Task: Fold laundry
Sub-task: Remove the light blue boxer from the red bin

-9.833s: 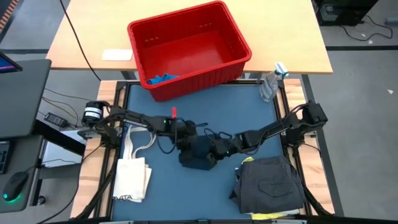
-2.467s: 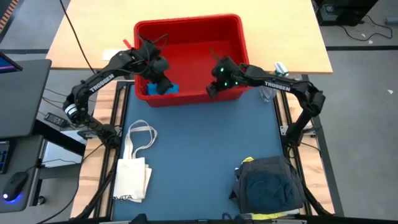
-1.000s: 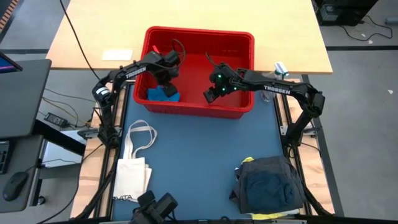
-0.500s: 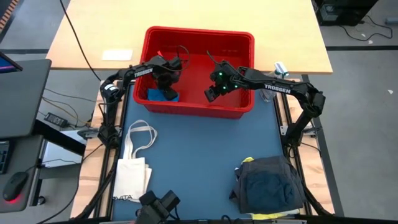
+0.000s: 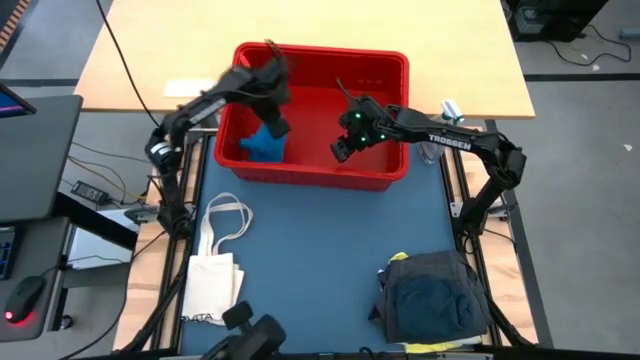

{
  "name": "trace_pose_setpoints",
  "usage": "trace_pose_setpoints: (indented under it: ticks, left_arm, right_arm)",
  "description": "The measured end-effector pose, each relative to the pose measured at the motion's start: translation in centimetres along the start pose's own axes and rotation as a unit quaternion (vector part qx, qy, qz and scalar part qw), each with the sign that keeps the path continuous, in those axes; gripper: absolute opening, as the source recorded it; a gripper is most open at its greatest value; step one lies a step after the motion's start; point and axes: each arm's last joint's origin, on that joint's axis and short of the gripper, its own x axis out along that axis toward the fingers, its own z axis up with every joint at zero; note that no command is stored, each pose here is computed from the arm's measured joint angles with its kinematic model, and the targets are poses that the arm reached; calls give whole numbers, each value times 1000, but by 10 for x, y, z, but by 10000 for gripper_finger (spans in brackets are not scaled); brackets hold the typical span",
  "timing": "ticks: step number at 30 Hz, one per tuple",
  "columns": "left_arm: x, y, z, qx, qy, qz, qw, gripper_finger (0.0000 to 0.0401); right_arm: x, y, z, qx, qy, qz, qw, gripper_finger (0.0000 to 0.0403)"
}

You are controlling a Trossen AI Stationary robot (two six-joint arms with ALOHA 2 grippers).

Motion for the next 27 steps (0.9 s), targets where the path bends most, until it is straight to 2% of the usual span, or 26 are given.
trace_pose_setpoints:
  ticks: [4,7,10,14,16,18,22,24,27]
  left_arm:
    - [-80,-6,5,23,-119,8,993,9]
    - [-135,-15,-2,56,-208,-23,976,8]
    - [-174,-27,-12,99,-281,-88,950,9]
    - [-213,-43,-29,151,-354,-178,906,13]
    - [-226,-50,-39,169,-367,-214,889,13]
    - [-233,-60,-47,187,-366,-256,875,14]
    - [-242,-86,-61,212,-326,-391,834,14]
    - [-245,-103,-67,230,-298,-439,816,14]
    - [-243,-131,-72,261,-256,-473,801,13]
  right_arm:
    - [-15,4,3,-21,-23,11,999,111]
    - [-28,9,6,-42,-49,24,998,111]
    - [-42,15,9,-70,-74,57,993,111]
    - [-57,23,9,-97,-89,104,986,111]
    - [-65,27,7,-90,-90,108,986,111]
    - [-75,27,2,-39,-86,77,992,111]
    - [-98,30,-13,-19,-67,40,997,111]
    - [-107,35,-22,-28,-49,50,997,111]
    - [-113,50,-35,-50,-5,107,993,111]
